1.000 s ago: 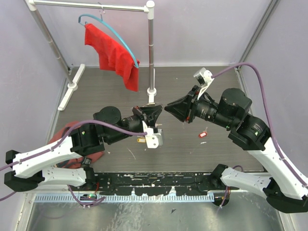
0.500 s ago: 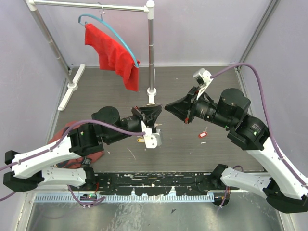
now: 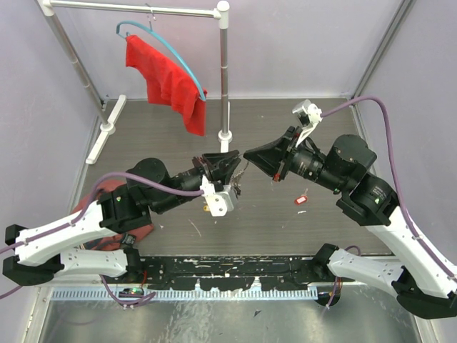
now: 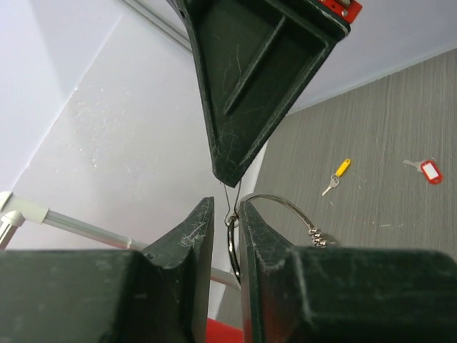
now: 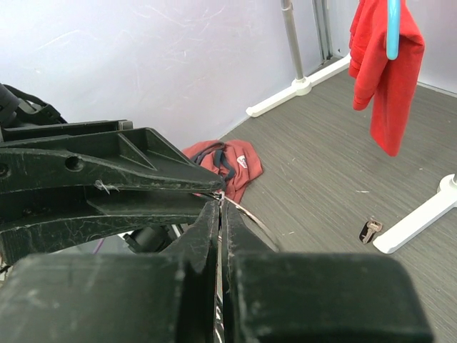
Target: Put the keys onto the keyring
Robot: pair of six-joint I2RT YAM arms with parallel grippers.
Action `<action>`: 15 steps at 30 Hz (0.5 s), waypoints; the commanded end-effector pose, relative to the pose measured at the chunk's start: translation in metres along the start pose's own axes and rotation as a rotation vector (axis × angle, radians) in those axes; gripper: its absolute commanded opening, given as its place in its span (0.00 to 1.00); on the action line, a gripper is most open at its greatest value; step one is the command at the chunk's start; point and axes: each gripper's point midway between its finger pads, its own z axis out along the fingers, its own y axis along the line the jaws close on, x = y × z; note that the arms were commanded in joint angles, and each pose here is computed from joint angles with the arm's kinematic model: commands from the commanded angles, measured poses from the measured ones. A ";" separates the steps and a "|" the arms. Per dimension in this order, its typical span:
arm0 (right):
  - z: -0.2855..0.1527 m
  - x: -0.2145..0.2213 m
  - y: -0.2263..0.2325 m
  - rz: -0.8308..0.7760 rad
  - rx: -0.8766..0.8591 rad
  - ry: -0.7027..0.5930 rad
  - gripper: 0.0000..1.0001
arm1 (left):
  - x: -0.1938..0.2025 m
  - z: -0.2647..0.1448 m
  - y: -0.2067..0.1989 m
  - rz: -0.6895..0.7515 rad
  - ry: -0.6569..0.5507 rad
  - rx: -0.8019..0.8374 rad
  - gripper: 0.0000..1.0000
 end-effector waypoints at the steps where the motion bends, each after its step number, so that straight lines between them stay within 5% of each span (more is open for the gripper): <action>1: -0.004 -0.017 0.008 0.003 -0.025 -0.070 0.01 | -0.015 0.000 0.020 -0.038 -0.065 -0.092 0.27; 15: -0.012 -0.026 0.004 0.001 0.008 -0.128 0.01 | -0.016 0.005 0.013 -0.081 -0.074 -0.077 0.38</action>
